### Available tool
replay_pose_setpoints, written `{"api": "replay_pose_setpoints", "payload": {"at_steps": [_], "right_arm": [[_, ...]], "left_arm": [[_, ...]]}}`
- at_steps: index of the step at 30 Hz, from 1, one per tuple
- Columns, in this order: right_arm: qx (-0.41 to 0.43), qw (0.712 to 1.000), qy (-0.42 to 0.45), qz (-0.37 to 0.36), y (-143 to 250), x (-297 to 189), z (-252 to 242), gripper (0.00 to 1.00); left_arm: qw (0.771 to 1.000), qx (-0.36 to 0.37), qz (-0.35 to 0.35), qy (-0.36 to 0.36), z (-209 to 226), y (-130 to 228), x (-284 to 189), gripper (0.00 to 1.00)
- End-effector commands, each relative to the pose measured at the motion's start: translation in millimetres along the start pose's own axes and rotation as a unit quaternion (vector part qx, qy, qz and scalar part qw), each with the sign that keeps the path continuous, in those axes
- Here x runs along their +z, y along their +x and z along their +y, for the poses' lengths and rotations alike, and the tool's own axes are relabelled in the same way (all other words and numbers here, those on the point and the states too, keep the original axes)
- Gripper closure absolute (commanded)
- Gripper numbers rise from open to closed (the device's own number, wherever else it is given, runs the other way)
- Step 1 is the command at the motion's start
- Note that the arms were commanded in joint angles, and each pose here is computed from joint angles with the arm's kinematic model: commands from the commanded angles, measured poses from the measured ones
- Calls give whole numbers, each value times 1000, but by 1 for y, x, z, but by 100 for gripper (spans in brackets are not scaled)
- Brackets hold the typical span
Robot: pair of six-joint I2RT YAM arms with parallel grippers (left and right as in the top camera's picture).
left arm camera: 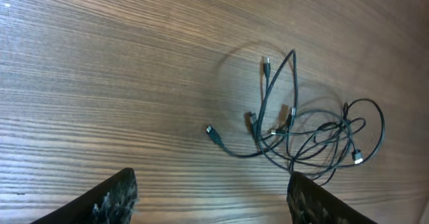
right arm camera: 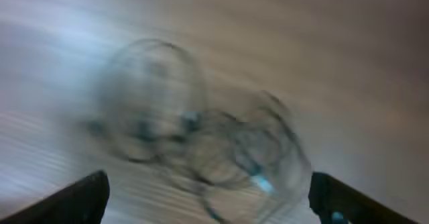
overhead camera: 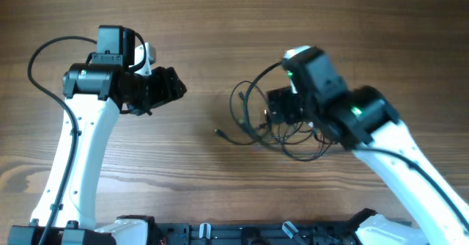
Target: Untangle cables
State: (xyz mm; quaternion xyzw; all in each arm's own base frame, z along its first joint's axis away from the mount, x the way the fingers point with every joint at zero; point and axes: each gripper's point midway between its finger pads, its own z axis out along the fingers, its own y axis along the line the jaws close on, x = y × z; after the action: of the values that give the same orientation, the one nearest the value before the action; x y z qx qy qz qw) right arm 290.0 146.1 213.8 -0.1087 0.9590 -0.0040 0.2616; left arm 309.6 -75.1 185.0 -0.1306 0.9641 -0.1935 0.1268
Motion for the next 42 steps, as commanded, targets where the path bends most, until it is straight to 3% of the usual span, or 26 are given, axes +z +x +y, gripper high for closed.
{"api": "replay_pose_setpoints", "payload": {"at_steps": [1, 6, 7, 8, 9, 10, 15, 26, 29, 31, 36, 42], "right_arm": [[77, 990, 112, 33, 8, 34, -32, 2], [71, 986, 105, 109, 28, 77, -21, 3], [69, 985, 108, 116, 30, 83, -20, 9], [67, 984, 111, 123, 32, 91, -19, 25], [70, 983, 111, 127, 32, 95, -18, 35], [76, 983, 102, 129, 32, 100, -15, 40], [125, 981, 44, 144, 26, 125, -11, 43], [145, 968, 63, 193, 47, 157, -32, 49], [132, 969, 41, 204, 50, 165, -23, 70], [132, 971, 13, 199, 44, 165, -14, 94], [134, 976, -88, 147, -14, 113, 14, 96], [52, 964, -254, -60, -132, -45, 45, 96]], "left_arm": [[1000, 20, -6, 14, -6, 1, -5, 26], [1000, 20, -5, 14, -6, 1, -5, 25], [1000, 20, -5, 14, -6, 1, -5, 24], [1000, 20, -5, 14, -6, 1, -5, 25], [1000, 20, -5, 14, -6, 1, -5, 24], [1000, 20, -5, 14, -6, 1, -5, 25], [1000, 18, -1, 12, -5, 4, -5, 24], [1000, 18, 0, 12, -5, 4, -5, 24], [1000, 18, 0, 12, -5, 4, -5, 25], [1000, 18, 0, 12, -5, 4, -5, 24], [1000, 16, 4, 10, -4, 6, -5, 23], [1000, 16, 5, 10, -4, 6, -5, 24]]}}
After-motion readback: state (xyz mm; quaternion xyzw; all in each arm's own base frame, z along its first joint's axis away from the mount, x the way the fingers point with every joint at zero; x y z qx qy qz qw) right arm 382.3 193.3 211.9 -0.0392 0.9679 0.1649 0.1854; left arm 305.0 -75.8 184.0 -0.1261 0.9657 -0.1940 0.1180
